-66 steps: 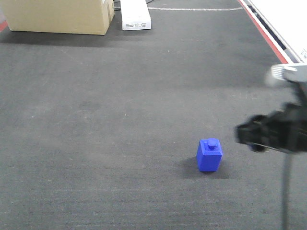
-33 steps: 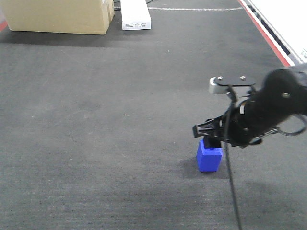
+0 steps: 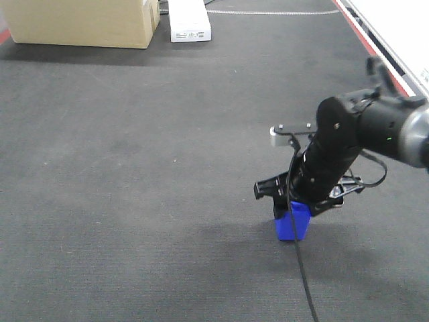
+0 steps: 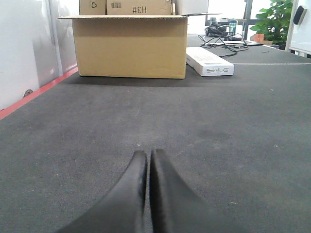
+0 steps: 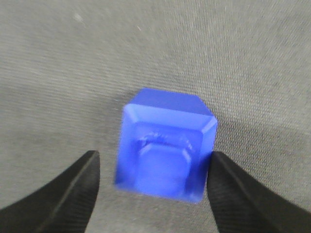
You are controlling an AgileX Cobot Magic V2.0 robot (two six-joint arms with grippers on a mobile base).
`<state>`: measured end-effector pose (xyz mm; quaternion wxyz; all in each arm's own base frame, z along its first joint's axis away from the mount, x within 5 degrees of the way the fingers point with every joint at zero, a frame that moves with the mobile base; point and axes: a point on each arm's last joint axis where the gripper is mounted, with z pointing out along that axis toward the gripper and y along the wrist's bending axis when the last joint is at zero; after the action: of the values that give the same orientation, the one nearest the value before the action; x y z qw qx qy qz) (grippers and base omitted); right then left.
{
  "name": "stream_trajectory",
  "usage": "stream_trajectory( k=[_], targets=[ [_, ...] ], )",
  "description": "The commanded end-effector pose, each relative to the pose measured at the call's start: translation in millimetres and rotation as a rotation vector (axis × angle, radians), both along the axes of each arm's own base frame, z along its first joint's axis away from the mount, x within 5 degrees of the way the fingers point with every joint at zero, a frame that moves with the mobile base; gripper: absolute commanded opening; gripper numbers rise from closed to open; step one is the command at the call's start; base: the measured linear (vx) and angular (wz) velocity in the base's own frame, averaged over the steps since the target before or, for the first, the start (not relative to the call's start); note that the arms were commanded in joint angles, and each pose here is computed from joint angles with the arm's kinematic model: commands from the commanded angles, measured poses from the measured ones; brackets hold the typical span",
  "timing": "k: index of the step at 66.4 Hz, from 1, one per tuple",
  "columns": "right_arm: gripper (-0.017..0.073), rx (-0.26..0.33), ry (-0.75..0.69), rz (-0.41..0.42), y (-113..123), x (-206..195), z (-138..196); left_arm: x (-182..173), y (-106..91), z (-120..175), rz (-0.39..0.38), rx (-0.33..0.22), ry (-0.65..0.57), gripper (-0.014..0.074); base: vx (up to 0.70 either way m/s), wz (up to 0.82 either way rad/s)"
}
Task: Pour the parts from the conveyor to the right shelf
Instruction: 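Lower the right gripper over the blue block and close on it, then lift the blue block off the belt with the right gripper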
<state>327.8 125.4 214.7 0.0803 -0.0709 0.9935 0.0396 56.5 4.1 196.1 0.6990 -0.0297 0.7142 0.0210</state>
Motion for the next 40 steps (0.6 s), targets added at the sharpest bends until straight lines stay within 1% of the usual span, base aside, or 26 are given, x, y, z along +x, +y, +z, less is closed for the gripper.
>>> stream_trajectory(
  k=[1, 7, 11, 19, 28, 34, 40],
  targets=[
    [0.0426, -0.002, -0.045, -0.008, -1, 4, 13, -2, -0.2, 14, 0.000, -0.006, -0.106, -0.0006, 0.00, 0.00],
    [0.0371, -0.002, -0.046, -0.008, 0, 5, 10, -2, -0.2, 14, 0.000, -0.006, -0.106, -0.0006, 0.00, 0.00],
    [0.0302, 0.003, -0.056, -0.011, 0, 6, 11, -2, -0.2, 14, 0.000, -0.006, -0.106, -0.0006, 0.00, 0.00],
    [0.0137, 0.010, -0.071, -0.012, 1, 7, 14, -2, -0.2, 14, 0.000, -0.006, -0.106, -0.0006, 0.00, 0.00],
    [-0.0011, 0.026, -0.128, -0.011, 0, 8, 22, -2, -0.3, 14, -0.001, -0.006, -0.106, -0.0006, 0.00, 0.00],
    [-0.0010, 0.036, -0.206, -0.020, -2, 7, 38, -2, -0.6, 14, -0.008, -0.007, -0.106, -0.0006, 0.00, 0.00],
    [-0.0009, 0.020, -0.290, -0.034, -7, 4, 56, -2, -0.7, 14, -0.009, -0.007, -0.105, -0.0006, 0.00, 0.00]
  ],
)
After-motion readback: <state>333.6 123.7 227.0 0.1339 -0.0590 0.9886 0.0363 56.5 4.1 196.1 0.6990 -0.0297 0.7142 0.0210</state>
